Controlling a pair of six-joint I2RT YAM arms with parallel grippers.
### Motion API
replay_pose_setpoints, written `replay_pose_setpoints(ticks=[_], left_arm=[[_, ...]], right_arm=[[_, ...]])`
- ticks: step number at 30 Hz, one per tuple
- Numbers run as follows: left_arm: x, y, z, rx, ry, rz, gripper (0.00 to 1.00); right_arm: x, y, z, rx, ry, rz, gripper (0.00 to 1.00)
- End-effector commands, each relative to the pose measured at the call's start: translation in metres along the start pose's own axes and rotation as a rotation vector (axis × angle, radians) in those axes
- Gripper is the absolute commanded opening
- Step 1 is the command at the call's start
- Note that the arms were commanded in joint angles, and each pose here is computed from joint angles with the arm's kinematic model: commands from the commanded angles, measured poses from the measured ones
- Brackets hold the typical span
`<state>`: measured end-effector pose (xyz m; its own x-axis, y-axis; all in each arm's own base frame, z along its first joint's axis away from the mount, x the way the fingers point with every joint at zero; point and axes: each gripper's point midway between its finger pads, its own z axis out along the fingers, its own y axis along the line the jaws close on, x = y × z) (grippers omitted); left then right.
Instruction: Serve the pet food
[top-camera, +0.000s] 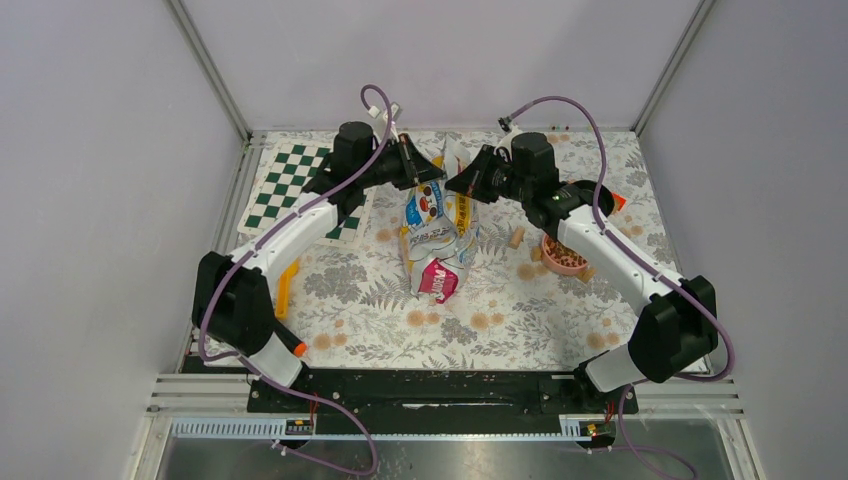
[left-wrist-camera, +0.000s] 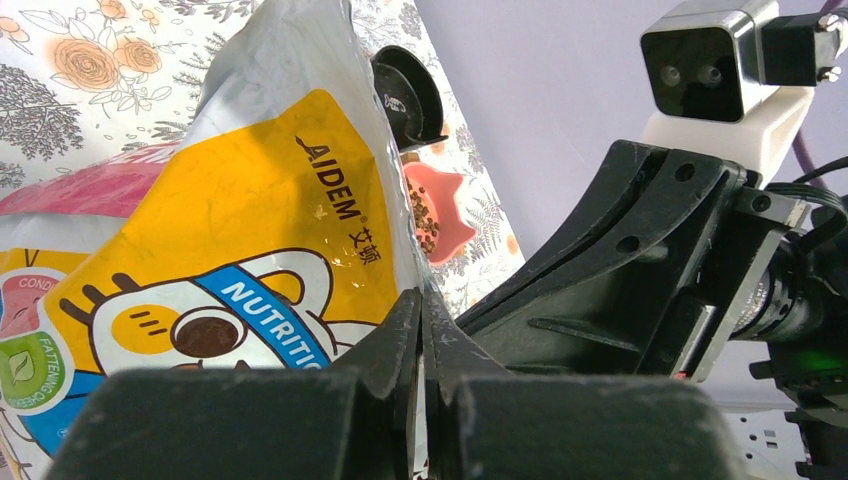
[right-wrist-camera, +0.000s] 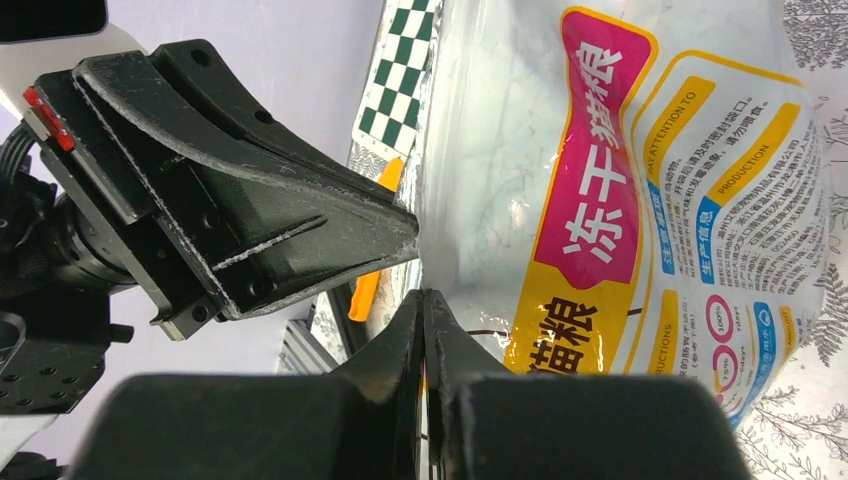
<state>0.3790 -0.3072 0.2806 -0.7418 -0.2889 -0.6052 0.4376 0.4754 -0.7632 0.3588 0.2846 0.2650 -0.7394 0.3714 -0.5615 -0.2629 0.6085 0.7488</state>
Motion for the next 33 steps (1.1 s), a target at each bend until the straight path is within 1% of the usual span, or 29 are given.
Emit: replay_pose_setpoints(ticks=[1, 5, 11, 15, 18, 19, 21, 22, 24, 30, 33], left_arm=[[-0.021, -0.007, -0.015, -0.051, -0.081, 0.075, 0.0], [-0.024, 0.0, -0.019, -0.101, -0.097, 0.092, 0.0], [-0.026, 0.005, -0.021, -0.138, -0.105, 0.106, 0.0], [-0.026, 0.002, -0.02, -0.122, -0.098, 0.104, 0.0], [-0.025, -0.006, -0.019, -0.085, -0.088, 0.093, 0.0], [-0.025, -0.009, -0.019, -0.073, -0.085, 0.089, 0.0], [-0.025, -0.014, -0.019, -0.051, -0.082, 0.073, 0.0], [-0.024, -0.016, -0.019, -0.039, -0.08, 0.063, 0.0], [-0.023, -0.02, -0.018, -0.015, -0.072, 0.038, 0.0], [-0.02, -0.03, -0.016, 0.034, -0.053, -0.017, 0.0], [-0.023, -0.036, -0.017, 0.056, -0.061, -0.014, 0.0]], right_arm=[[-0.022, -0.011, -0.012, 0.119, -0.084, -0.068, 0.0], [-0.024, -0.021, -0.016, 0.181, -0.084, -0.09, 0.0], [-0.026, -0.027, -0.02, 0.225, -0.085, -0.116, 0.0], [-0.025, -0.02, -0.02, 0.194, -0.069, -0.137, 0.0], [-0.022, -0.003, -0.019, 0.105, -0.052, -0.148, 0.0], [-0.021, 0.003, -0.019, 0.072, -0.042, -0.151, 0.06], [-0.017, 0.016, -0.019, 0.006, -0.018, -0.151, 0.23], [-0.016, 0.021, -0.019, -0.021, -0.01, -0.153, 0.3], [-0.012, 0.03, -0.019, -0.068, 0.01, -0.151, 0.4], [-0.007, 0.042, -0.018, -0.141, 0.026, -0.135, 0.58], [-0.007, 0.041, -0.015, -0.135, 0.033, -0.129, 0.61]])
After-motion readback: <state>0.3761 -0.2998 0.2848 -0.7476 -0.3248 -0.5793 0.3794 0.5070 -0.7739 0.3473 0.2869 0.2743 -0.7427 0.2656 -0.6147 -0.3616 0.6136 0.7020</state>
